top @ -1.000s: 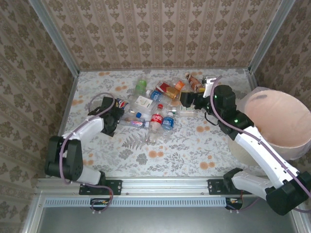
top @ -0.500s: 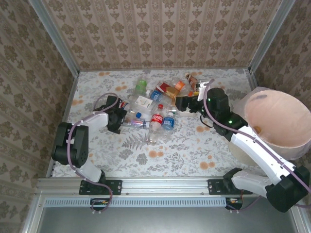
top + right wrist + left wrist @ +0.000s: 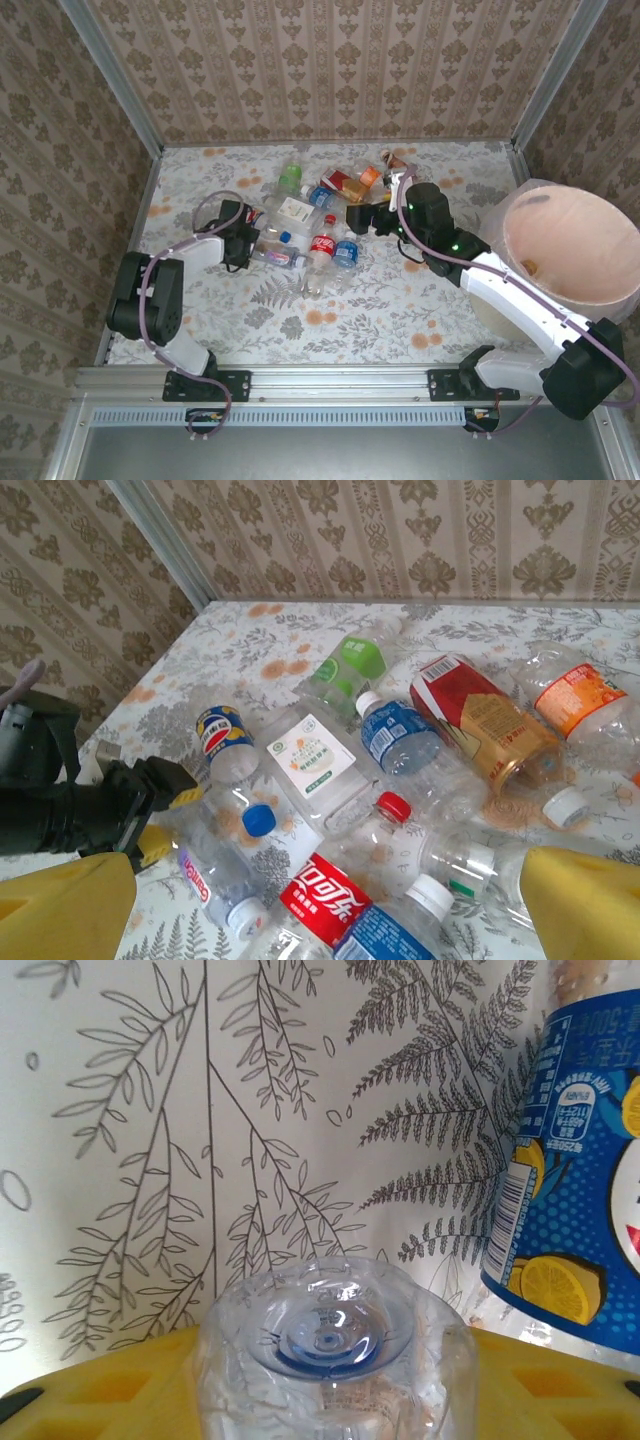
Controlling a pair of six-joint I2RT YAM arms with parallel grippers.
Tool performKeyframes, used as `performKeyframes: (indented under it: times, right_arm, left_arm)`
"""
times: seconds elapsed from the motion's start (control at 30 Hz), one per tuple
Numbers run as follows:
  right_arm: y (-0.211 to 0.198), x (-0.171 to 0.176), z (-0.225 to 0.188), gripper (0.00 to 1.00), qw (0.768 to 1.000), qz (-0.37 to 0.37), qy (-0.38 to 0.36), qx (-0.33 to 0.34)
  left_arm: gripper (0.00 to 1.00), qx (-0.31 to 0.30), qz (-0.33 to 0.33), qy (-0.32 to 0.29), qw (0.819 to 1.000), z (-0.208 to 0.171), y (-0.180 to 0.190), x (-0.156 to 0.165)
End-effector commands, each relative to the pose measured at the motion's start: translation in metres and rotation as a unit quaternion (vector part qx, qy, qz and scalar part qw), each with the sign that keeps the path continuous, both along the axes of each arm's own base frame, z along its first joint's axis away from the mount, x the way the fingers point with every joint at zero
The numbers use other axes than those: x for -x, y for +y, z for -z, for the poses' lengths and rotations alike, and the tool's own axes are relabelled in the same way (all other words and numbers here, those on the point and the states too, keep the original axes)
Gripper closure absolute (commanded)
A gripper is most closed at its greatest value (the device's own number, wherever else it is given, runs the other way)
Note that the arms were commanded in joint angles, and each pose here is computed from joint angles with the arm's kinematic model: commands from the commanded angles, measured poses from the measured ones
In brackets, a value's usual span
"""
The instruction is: Put the plastic bottles in the bin
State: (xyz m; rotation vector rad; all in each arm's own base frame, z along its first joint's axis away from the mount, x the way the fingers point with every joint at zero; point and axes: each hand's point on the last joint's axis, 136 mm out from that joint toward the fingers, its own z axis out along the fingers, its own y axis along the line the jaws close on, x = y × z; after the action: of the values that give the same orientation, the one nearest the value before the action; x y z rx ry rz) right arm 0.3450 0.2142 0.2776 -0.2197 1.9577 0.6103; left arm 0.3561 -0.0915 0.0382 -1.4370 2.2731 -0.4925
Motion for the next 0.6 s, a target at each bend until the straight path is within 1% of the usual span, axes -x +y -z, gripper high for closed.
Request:
performKeyframes:
  times: [0.0, 0.07, 0.17, 0.3, 0.37, 0.47, 0.57]
  right_arm:
    - [-0.003, -0.005, -0.019, 0.0, 0.999, 0.022, -0.039, -0.02]
    - [-0.005, -0.006, -0.022, 0.0, 0.998, 0.025, -0.049, -0.021]
    - [-0.004, -0.007, -0.024, 0.0, 0.998, 0.024, -0.06, -0.022]
    - [0.001, -0.011, -0.018, 0.0, 0.998, 0.016, -0.057, -0.022]
    - [0.007, -0.014, -0.014, 0.0, 0.998, 0.009, -0.05, -0.026]
    - [0.018, -0.016, -0.009, 0.0, 0.998, -0.013, -0.04, -0.037]
    - [0.037, -0.014, -0.005, 0.0, 0.997, -0.058, -0.026, -0.051]
  left_arm:
    - [0.43, -0.034, 0.039, -0.048, 0.997, -0.02, 0.004, -0.003]
    - [0.43, -0.043, 0.056, -0.07, 0.995, -0.028, 0.005, -0.002]
    - [0.42, -0.055, 0.082, -0.119, 0.988, -0.046, 0.007, -0.003]
    - [0.42, -0.088, 0.125, -0.184, 0.971, -0.085, 0.008, -0.007]
    - [0.42, -0.102, 0.155, -0.219, 0.958, -0.108, 0.004, -0.01]
    - [0.43, -0.11, 0.214, -0.283, 0.929, -0.149, -0.014, -0.016]
    - [0.44, -0.106, 0.263, -0.335, 0.899, -0.184, -0.034, -0.019]
